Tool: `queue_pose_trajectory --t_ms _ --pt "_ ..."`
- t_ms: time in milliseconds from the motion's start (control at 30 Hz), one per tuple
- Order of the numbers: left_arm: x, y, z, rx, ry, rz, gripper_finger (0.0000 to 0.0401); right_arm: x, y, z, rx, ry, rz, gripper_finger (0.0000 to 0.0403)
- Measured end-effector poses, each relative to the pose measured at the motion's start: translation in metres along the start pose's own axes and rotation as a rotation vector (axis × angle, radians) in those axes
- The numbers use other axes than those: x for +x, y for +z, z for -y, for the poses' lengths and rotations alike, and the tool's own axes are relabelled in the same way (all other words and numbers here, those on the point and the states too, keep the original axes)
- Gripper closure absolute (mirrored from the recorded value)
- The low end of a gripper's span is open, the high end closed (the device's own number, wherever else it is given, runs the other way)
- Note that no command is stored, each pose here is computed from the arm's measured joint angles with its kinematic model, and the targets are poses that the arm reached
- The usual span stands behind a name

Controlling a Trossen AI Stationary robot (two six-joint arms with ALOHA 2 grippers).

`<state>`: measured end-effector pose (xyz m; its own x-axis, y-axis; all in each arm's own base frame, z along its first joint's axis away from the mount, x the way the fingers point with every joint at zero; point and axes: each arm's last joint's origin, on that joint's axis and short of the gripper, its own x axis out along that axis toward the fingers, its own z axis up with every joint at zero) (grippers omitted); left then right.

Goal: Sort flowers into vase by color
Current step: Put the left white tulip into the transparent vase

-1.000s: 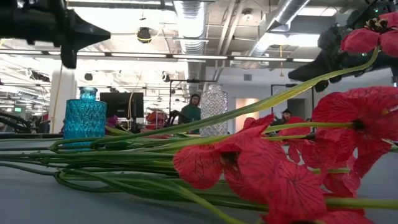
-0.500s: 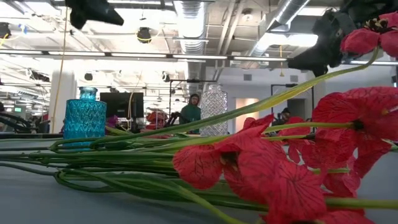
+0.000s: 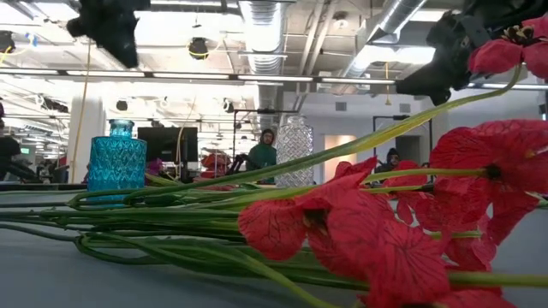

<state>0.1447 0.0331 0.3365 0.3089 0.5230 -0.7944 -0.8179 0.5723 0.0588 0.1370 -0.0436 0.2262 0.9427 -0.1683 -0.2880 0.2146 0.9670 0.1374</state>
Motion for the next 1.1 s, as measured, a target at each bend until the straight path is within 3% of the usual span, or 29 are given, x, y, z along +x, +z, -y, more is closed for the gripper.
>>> queue_pose_trajectory --t_ms 133,200,300,533,967,1100 --pt "0.018 -0.001 -0.002 0.039 0.059 -0.212 0.0298 0.005 -0.003 -0.001 0.001 0.01 -0.031 0.033" --pt "0.027 0.0 -0.002 0.001 0.115 -0.281 0.0298 0.008 -0.004 -0.002 0.001 0.018 -0.051 0.033" --pt "0.04 0.003 -0.001 -0.028 0.195 -0.349 0.0298 0.012 -0.007 -0.004 -0.002 0.04 -0.084 0.033" --pt "0.067 0.007 0.004 -0.014 0.266 -0.453 0.0298 0.023 -0.016 -0.011 -0.01 0.08 -0.165 0.033" --pt "0.126 -0.064 0.006 -0.144 0.147 -0.723 0.0298 0.035 -0.025 -0.015 -0.019 0.107 -0.244 0.033" --pt "0.136 -0.082 0.002 -0.162 0.173 -0.762 0.0298 0.035 -0.026 -0.015 -0.019 0.106 -0.25 0.033"
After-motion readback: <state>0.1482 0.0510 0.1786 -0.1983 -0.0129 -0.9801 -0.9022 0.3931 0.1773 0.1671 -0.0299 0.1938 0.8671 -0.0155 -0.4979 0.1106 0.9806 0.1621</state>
